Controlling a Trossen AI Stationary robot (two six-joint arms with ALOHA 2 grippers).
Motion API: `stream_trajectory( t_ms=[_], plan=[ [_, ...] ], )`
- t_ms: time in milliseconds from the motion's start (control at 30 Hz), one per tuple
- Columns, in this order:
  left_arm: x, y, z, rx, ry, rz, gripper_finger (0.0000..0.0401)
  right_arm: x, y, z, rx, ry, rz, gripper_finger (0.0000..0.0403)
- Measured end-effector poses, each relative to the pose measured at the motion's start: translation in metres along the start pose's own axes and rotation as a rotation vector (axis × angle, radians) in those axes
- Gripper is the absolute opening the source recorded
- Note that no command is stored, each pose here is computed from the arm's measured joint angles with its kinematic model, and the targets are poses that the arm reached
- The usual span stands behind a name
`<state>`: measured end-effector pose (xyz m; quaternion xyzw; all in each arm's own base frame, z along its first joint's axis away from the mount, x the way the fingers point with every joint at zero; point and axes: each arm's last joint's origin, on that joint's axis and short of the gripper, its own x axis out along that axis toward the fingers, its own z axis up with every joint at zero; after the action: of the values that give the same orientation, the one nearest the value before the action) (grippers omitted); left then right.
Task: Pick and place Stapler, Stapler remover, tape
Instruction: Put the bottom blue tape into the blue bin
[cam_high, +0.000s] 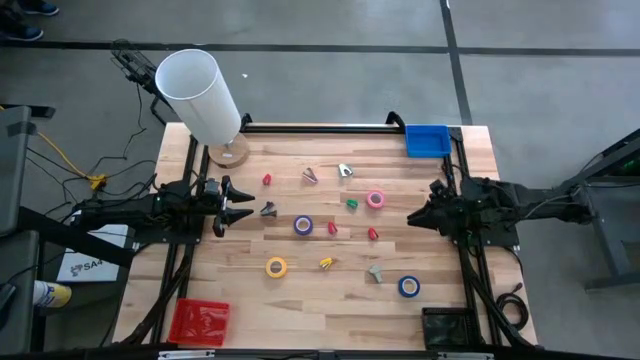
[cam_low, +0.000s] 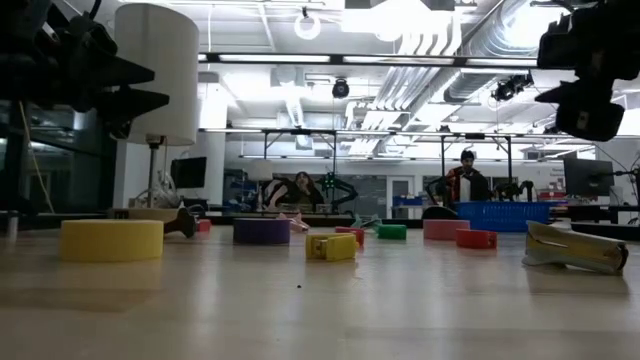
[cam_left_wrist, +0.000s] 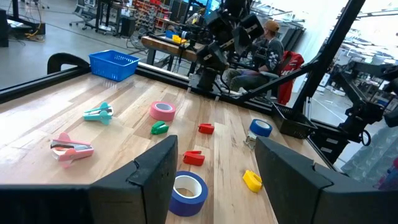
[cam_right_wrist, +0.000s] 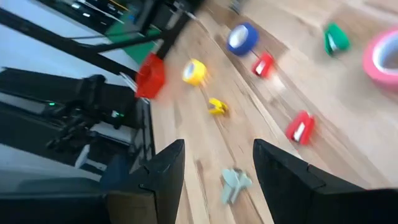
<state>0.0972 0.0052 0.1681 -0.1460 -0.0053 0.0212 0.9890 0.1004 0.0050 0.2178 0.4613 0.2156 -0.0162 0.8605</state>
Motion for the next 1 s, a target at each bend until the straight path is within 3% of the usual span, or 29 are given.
stream_trajectory(
  t_ms=[467, 1000],
  plan=[
    [0.000, 0.000, 0.000, 0.000, 0.000, 0.000, 0.0213, 0.018, 0.017, 0.006, 0.118, 0.176, -0.097, 0.0181],
    [0.000, 0.000, 0.000, 0.000, 0.000, 0.000, 0.0213, 0.038, 0.021, -0.019, 0.229, 0.292, -0.277, 0.0181]
  ],
)
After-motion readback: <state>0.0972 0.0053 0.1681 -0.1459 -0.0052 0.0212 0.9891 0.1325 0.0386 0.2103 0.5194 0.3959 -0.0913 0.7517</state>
